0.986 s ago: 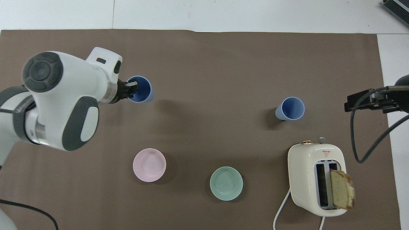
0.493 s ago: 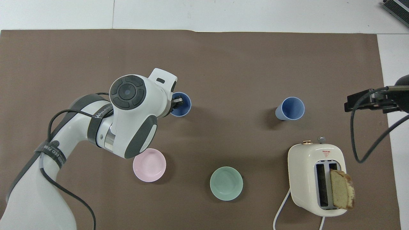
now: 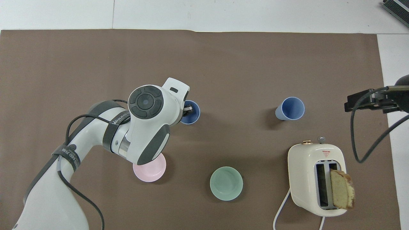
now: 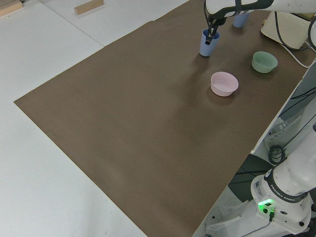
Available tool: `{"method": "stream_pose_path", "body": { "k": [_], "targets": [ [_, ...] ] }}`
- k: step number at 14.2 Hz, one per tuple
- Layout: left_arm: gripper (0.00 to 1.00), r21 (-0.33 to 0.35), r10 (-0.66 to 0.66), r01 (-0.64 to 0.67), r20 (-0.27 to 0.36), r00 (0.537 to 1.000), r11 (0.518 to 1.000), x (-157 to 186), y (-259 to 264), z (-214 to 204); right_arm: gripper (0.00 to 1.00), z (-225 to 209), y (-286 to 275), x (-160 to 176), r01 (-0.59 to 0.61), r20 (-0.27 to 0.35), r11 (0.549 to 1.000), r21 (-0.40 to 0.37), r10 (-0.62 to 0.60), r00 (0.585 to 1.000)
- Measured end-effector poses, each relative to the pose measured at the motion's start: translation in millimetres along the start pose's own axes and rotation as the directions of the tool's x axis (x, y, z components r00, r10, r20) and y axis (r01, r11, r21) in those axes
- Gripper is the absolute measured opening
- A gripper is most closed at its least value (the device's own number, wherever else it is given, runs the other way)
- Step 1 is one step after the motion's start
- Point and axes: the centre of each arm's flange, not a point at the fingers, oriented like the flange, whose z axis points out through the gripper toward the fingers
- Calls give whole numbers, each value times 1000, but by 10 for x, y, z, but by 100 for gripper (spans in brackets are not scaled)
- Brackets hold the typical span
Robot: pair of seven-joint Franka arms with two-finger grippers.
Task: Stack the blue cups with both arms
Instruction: 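Set the blue cup down at center and open the left gripper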
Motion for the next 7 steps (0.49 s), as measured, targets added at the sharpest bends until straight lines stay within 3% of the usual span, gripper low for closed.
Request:
{"method": "stream_pose_path", "body": {
  "k": [2,3,7],
  "targets": [
    [4,-10,-5,5,-9,1000,1000,-3,9,8,100,-1,24,2,-4,0,1000,0,4,1000],
    [10,-13,-7,7,-13,1000,1000,8,3,6,100,-1,27,2,-5,0,1000,0,5,1000],
    [50,-14,-17,16,-18,1000,1000,59,-34,-3,100,0,27,2,-5,0,1000,0,5,1000]
  ]
}}
